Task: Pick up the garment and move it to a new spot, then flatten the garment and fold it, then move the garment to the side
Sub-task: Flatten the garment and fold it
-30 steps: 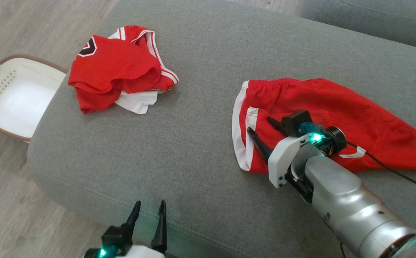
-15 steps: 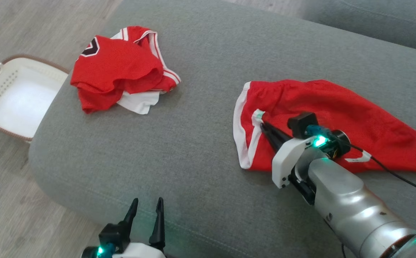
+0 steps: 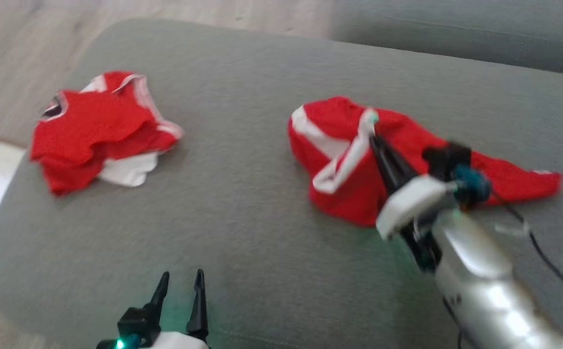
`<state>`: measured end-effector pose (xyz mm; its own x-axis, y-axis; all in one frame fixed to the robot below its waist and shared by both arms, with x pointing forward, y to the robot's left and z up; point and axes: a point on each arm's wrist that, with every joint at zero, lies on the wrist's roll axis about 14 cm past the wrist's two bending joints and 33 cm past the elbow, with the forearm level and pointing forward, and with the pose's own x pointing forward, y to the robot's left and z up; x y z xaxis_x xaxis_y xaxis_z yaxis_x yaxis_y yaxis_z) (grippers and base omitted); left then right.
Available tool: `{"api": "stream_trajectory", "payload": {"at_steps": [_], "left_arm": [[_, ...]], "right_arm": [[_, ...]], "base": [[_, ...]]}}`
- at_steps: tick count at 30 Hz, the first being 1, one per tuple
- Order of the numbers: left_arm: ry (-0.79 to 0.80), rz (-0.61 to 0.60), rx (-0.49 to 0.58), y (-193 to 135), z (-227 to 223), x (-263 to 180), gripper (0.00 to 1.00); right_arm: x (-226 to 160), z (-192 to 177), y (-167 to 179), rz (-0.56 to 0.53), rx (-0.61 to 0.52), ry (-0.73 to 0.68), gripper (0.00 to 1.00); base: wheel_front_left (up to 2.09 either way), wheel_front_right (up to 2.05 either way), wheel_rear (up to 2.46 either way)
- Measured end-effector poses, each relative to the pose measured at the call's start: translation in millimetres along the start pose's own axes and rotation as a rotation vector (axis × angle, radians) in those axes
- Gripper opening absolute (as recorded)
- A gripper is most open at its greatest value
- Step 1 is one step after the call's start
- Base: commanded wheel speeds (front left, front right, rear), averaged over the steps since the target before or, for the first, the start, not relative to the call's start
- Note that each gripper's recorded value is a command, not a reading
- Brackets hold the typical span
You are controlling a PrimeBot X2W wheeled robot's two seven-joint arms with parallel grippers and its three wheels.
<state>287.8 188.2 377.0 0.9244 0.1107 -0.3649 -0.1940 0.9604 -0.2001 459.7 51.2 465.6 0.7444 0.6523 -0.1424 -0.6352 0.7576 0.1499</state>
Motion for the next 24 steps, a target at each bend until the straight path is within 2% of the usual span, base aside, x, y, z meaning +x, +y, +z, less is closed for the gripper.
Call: {"api": "stream_trajectory", "payload": {"at_steps": [3,11,12,13,14,20,24], "left_arm": [[-0.005,-0.052,0.015,-14,3,7,1.0],[-0.014,-0.186,0.048,-54,9,19,1.0],[-0.014,-0.198,0.051,-58,9,20,1.0],[-0.012,-0.209,0.055,-62,9,21,1.0],[-0.01,-0.219,0.059,-65,9,22,1.0],[-0.012,-0.286,0.073,-84,12,30,1.0],[-0.067,-0.416,0.096,-122,33,41,1.0]], "right_arm": [[-31,-16,-18,-0.076,0.019,0.013,0.0],[-95,-17,-77,-0.313,0.058,-0.034,0.0],[-104,-24,-83,-0.343,0.063,-0.02,0.18],[-114,-31,-90,-0.376,0.072,-0.007,0.9],[-123,-38,-97,-0.408,0.079,0.006,1.0],[-159,-44,-135,-0.565,0.08,-0.003,1.0],[-167,-45,-142,-0.607,0.081,-0.013,1.0]], "base": [[0.0,0.0,0.0],[0.0,0.0,0.0],[0.0,0.0,0.0],[0.0,0.0,0.0],[0.0,0.0,0.0],[0.0,0.0,0.0],[0.0,0.0,0.0]]}}
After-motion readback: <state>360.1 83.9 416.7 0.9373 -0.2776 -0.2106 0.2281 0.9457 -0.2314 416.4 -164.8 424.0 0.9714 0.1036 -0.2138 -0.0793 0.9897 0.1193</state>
